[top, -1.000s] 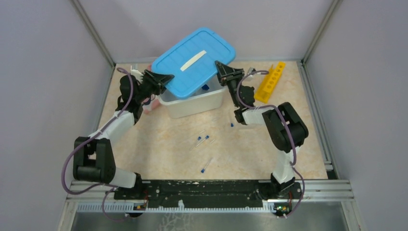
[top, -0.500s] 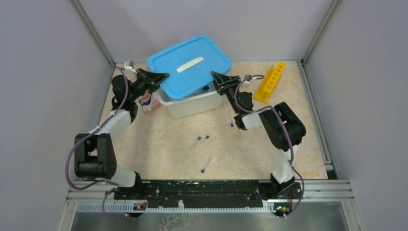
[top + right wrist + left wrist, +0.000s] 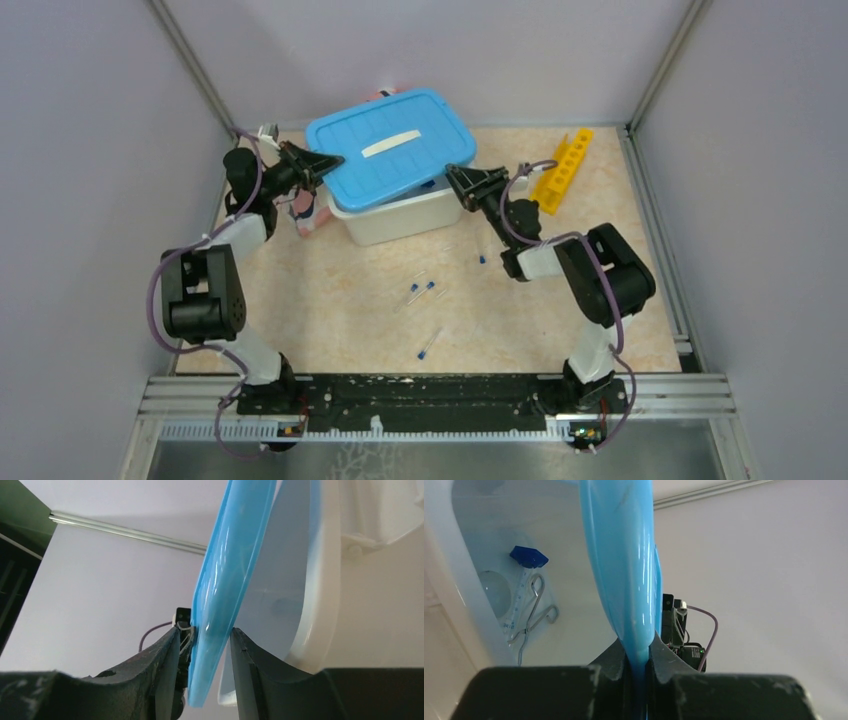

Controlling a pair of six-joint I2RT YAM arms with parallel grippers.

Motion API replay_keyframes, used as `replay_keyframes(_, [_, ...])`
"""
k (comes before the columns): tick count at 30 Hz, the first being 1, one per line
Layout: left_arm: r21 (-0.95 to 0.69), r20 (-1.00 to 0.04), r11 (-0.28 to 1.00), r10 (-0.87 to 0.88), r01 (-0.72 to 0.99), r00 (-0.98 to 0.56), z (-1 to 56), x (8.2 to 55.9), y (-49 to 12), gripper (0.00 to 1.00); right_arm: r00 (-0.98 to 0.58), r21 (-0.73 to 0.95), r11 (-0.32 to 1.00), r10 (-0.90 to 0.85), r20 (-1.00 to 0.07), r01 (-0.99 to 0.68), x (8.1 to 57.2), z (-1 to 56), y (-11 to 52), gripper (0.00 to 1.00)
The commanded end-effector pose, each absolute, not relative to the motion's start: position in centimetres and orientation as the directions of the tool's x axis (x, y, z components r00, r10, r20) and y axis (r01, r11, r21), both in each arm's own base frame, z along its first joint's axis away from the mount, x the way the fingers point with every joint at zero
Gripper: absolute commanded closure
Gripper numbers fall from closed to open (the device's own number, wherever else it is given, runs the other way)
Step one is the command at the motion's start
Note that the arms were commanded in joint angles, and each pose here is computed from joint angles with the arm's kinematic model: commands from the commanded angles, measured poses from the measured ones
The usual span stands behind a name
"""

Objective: Organize the chemistry lab equipment
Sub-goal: Close the lid of the storage box.

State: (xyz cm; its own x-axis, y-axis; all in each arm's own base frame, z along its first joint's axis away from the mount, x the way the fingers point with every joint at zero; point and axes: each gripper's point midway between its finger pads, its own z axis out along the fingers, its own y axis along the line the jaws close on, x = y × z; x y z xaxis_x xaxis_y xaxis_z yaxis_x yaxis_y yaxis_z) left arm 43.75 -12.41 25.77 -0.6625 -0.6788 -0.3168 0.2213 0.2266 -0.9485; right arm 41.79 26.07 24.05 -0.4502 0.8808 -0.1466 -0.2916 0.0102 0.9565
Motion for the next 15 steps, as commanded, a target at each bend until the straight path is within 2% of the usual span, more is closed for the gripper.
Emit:
replay_keyframes(1, [-0.912, -0.408, 0.247, -0.638, 0.329, -0.653, 27.5, 44.4, -11.8, 1.00, -0.409, 0.896, 0.000, 0.890, -0.202, -0.444, 40.2, 29.2, 24.2, 0.58])
replay_keyframes(15, [-0.903, -0.430, 0.288, -0.621, 0.319, -0.655, 27.6, 44.8, -10.8, 1.00, -0.375, 0.887, 0.148, 0.867, -0.329, -0.437, 39.1, 28.1, 21.5, 0.56])
